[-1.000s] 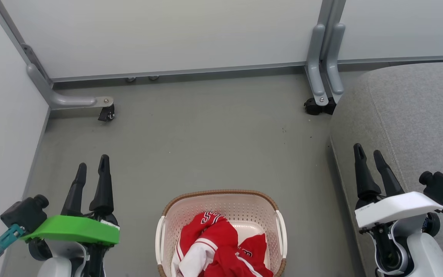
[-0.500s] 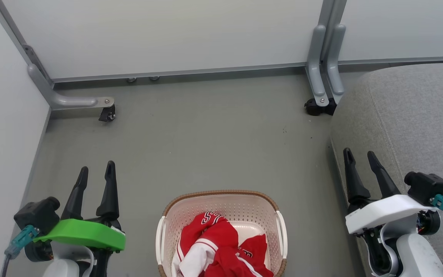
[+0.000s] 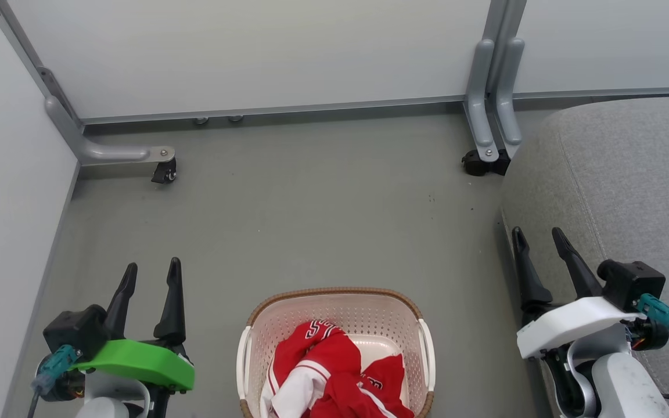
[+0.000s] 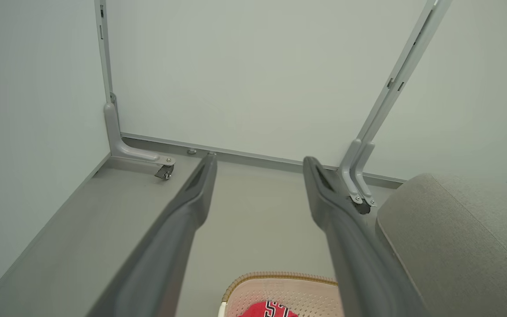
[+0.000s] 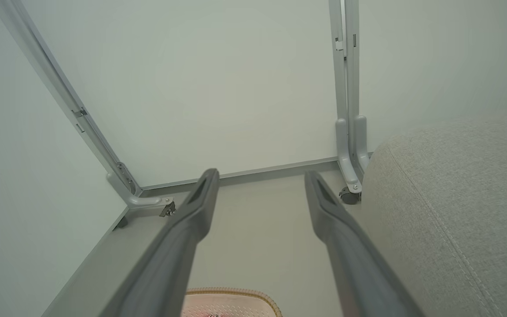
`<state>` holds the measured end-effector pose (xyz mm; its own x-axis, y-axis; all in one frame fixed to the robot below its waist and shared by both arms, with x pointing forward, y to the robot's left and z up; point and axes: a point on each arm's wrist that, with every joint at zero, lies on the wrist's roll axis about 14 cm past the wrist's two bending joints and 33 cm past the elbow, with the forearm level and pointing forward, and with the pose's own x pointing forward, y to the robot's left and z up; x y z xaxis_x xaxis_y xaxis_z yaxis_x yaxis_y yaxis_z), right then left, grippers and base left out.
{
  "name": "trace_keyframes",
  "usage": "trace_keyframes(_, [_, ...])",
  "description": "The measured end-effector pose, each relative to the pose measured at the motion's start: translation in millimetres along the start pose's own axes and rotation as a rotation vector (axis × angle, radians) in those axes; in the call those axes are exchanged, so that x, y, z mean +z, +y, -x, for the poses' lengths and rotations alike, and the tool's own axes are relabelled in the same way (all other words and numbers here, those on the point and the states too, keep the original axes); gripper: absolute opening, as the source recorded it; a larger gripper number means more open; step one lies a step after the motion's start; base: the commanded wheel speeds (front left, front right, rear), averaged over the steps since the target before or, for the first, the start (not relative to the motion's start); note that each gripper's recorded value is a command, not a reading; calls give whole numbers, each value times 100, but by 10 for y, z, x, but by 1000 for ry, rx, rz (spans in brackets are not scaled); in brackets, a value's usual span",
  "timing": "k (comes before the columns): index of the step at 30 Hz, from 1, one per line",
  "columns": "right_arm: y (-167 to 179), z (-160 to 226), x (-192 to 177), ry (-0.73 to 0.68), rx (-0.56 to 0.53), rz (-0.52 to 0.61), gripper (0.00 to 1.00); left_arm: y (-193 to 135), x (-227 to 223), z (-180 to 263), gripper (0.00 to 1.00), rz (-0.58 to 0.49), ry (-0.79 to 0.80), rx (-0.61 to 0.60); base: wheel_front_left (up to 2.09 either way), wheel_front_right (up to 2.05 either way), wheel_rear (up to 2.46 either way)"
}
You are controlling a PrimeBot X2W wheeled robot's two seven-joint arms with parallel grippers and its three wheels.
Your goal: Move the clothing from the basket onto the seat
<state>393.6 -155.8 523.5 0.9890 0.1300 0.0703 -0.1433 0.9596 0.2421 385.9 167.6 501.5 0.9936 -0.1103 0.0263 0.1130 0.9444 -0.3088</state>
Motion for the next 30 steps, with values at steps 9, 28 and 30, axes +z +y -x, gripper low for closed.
trace_keyframes(9, [38,-3,-17,7,13,63,100,6,-37,11,100,-69,6,-5,0,0,0])
trace_keyframes(28, [115,-22,-17,-1,42,170,100,21,-106,42,100,-178,16,-17,0,0,0])
trace_keyframes(30, [118,-23,-20,-2,42,175,100,19,-109,42,100,-187,15,-19,0,0,0])
